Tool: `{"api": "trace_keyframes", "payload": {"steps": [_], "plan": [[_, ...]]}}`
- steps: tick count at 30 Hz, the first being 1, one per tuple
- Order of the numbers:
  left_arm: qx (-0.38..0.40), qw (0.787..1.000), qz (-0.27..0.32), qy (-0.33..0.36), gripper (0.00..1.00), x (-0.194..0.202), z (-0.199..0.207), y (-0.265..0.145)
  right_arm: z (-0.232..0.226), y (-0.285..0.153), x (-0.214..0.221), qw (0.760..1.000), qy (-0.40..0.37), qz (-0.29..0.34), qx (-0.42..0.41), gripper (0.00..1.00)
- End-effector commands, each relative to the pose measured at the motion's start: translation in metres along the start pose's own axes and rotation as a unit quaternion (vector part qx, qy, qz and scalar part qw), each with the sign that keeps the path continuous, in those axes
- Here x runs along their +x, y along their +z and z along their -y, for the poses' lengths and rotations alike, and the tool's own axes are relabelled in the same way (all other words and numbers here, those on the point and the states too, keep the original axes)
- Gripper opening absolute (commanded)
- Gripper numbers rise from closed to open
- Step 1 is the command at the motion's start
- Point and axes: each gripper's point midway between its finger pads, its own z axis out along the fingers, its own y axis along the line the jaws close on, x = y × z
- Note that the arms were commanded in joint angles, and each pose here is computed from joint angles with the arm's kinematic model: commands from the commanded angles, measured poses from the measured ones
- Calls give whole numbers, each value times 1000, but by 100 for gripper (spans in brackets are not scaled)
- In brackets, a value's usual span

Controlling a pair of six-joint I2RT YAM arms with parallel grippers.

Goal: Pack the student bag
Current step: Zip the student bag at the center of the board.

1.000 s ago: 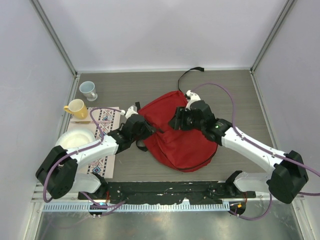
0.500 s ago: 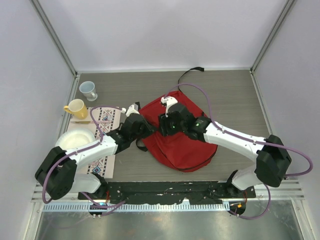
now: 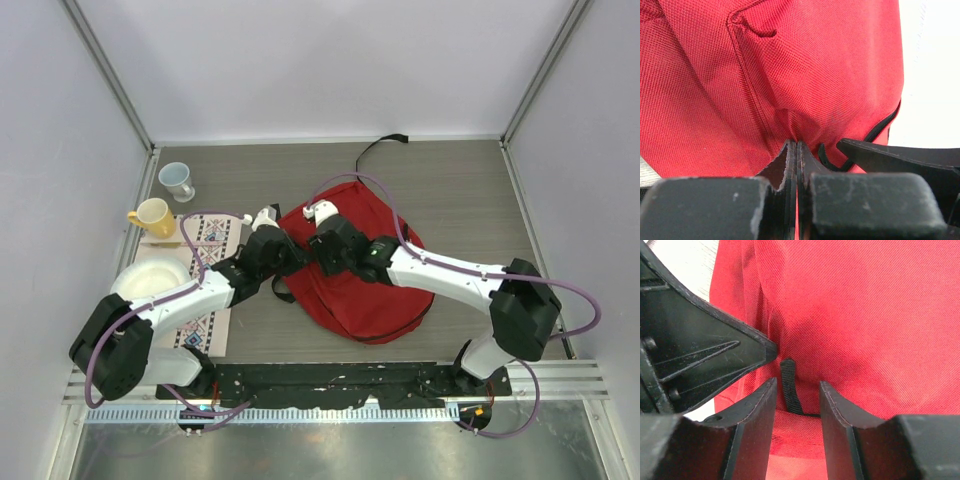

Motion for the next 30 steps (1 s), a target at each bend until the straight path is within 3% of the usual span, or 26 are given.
{"api": "trace_keyframes", "payload": {"steps": [1,4,8,12,30], "plan": [[56,998,29,0,0,-23,36,-7,0,-2,-16,999,-29,24,31,44],[58,998,31,0,0,-25,36,-8,0,3,-11,998,-39,20,47,38],[60,998,30,-2,0,-25,37,-9,4,5,-12,997,-37,25,67,15],[57,998,28,-2,0,-24,34,-9,11,-1,-19,995,-26,42,85,1],[52,999,15,-1,0,-15,23,-12,31,-21,-31,986,49,106,123,1]]}}
